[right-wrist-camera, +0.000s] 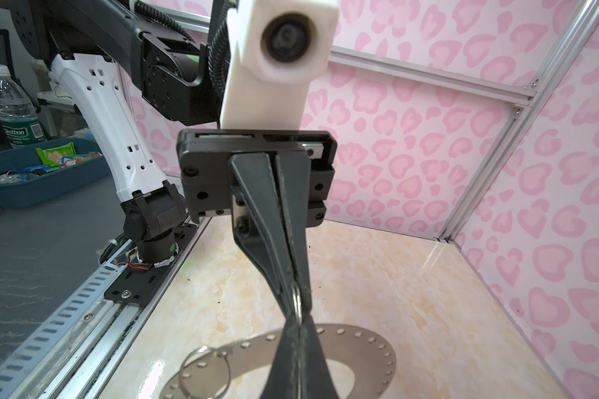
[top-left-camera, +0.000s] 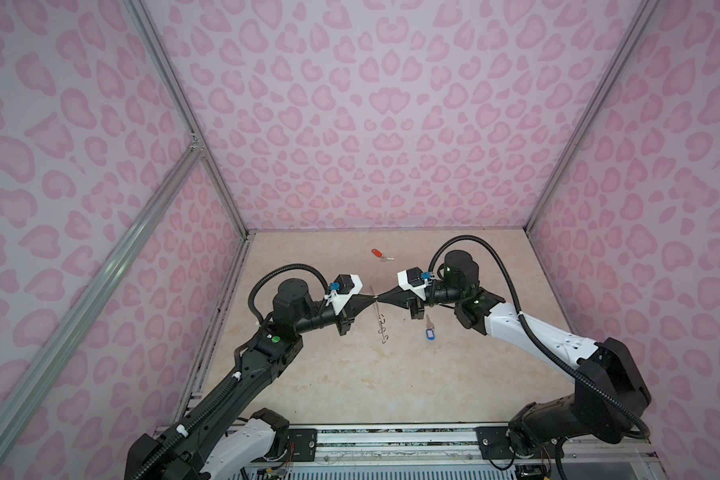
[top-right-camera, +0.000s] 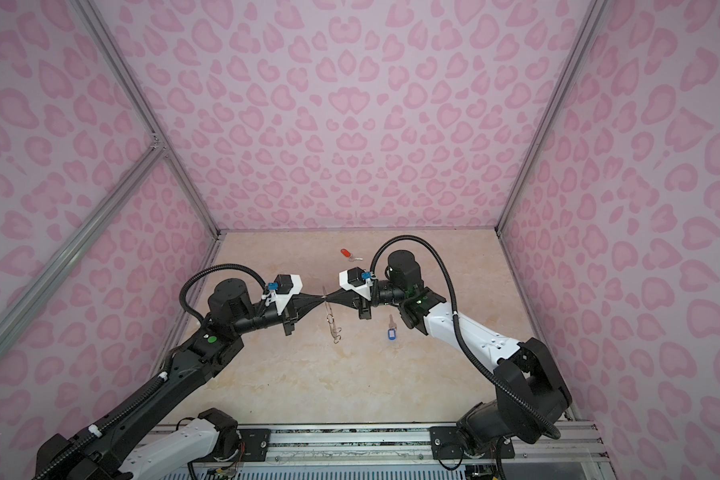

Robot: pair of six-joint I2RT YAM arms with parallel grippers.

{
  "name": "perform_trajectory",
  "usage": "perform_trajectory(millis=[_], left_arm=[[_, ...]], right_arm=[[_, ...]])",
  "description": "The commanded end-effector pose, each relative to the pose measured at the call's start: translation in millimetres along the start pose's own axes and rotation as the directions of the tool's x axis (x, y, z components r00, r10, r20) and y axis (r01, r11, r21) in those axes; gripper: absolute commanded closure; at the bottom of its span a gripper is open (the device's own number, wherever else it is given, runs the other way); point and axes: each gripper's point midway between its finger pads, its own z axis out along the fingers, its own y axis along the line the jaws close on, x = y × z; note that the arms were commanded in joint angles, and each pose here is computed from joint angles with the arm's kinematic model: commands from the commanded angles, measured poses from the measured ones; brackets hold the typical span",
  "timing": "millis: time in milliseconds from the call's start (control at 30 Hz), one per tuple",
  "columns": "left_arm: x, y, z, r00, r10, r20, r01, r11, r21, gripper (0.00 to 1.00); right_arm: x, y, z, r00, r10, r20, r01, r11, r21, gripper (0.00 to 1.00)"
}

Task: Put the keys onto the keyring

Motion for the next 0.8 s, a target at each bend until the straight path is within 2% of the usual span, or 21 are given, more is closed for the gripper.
perform_trajectory(millis=[0, 100, 200, 300, 467, 767], left_arm=[[-3, -8, 4, 0.999, 0.012, -0.041, -0.01, 0.999, 0.042, 0.96], [3, -8, 7, 0.994, 0.047, -0.103, -0.045, 0.999, 0.018, 0.96], [10, -3, 7, 0.98, 0.075, -0.186, -0.079, 0.997, -0.013, 0.96], [15, 2, 7, 0.957, 0.113, -0.269, -0.128, 0.991, -0.038, 0.97], [17, 4, 10, 0.909, 0.174, -0.379, -0.2, 0.979, -0.031, 0.96], [15, -7, 22, 0.863, 0.249, -0.439, -0.265, 0.964, 0.026, 0.97]], right_arm=[[3, -6, -6, 1.0, 0.001, -0.012, 0.0, 1.0, 0.031, 0.78], [9, -14, -16, 0.998, -0.017, -0.066, 0.022, 0.996, 0.084, 0.66], [23, -17, -26, 0.981, -0.062, -0.184, 0.089, 0.986, 0.143, 0.65], [28, -13, -32, 0.969, -0.08, -0.235, 0.117, 0.982, 0.148, 0.68], [25, -5, -31, 0.968, -0.103, -0.227, 0.138, 0.98, 0.145, 0.74], [18, 0, -24, 0.979, -0.112, -0.169, 0.136, 0.98, 0.144, 0.81]])
